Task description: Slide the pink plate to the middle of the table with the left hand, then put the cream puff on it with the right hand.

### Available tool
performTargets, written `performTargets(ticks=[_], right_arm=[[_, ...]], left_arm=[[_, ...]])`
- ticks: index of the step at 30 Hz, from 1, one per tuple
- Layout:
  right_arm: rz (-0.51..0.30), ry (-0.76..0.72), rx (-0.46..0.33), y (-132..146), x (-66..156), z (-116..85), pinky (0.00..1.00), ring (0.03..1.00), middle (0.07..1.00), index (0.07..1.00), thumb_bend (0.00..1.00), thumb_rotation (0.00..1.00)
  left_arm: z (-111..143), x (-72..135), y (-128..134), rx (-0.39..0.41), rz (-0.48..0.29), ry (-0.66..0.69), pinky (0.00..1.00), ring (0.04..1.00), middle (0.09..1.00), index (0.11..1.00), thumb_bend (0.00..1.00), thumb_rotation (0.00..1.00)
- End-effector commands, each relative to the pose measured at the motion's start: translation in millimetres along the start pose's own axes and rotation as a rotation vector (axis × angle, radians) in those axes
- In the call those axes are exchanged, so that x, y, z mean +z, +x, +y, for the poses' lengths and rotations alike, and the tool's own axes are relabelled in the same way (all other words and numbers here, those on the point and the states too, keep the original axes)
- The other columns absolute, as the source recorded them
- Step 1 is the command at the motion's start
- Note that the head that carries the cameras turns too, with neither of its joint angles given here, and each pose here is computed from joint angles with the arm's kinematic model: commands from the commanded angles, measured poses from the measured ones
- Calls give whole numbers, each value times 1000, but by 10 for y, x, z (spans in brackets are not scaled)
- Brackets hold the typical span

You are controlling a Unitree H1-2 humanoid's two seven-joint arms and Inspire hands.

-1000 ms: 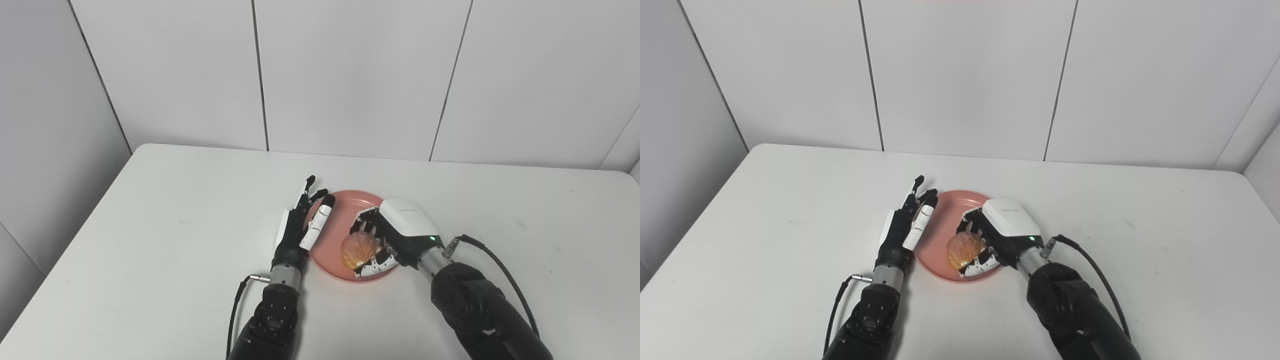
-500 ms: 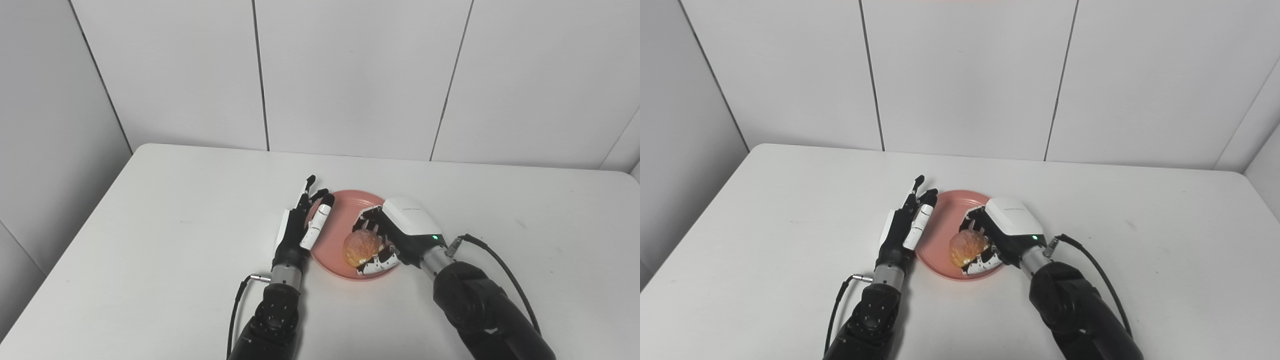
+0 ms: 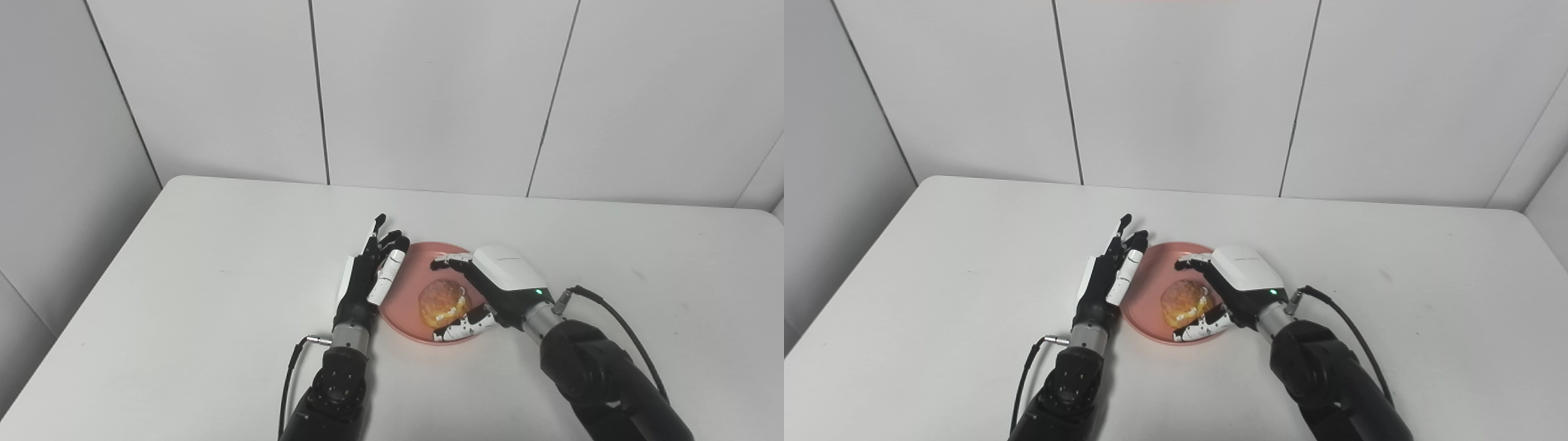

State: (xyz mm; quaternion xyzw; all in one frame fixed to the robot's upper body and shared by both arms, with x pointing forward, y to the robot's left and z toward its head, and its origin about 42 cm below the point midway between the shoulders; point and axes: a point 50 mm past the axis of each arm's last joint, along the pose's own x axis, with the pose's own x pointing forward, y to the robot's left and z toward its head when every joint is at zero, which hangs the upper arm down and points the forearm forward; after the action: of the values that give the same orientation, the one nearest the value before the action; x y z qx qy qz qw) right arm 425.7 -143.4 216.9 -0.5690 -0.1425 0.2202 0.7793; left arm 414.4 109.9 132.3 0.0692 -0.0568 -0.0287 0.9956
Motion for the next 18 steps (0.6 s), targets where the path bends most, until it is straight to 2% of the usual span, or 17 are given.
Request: performTargets(ticks=[1, 5, 10, 12, 13, 15, 17, 18], right_arm=[[-56, -25, -68, 18, 75, -239, 754, 816, 824, 793, 1000, 424], [-62, -15, -87, -22, 78, -269, 718, 809, 824, 804, 1000, 410], [-84, 24, -156, -115, 89, -360, 688, 826, 838, 804, 1000, 399], [-112, 63, -212, -153, 84, -403, 681, 814, 834, 809, 1000, 445], [-128, 86, -250, -171, 80, -418, 655, 798, 831, 833, 1000, 527], [-158, 142, -327, -192, 65, -422, 617, 786, 850, 871, 993, 699], [-187, 223, -415, -206, 35, -403, 616, 790, 859, 878, 987, 739], [-197, 260, -452, -213, 18, -392, 661, 809, 871, 891, 956, 787]], left_arm=[[-165, -236, -149, -56, 111, -5, 797, 833, 857, 941, 741, 956], [-170, -234, -151, -58, 111, -4, 796, 834, 855, 942, 735, 967], [-160, -239, -155, -59, 113, -19, 796, 838, 863, 943, 731, 956], [-151, -245, -153, -60, 112, -26, 808, 853, 870, 945, 731, 957], [-145, -251, -151, -60, 110, -28, 830, 878, 895, 945, 726, 955], [-141, -255, -152, -57, 112, -32, 828, 870, 896, 943, 724, 946], [-146, -256, -157, -54, 116, -36, 821, 858, 885, 943, 723, 940], [-148, -258, -159, -53, 117, -38, 826, 847, 872, 946, 729, 928]])
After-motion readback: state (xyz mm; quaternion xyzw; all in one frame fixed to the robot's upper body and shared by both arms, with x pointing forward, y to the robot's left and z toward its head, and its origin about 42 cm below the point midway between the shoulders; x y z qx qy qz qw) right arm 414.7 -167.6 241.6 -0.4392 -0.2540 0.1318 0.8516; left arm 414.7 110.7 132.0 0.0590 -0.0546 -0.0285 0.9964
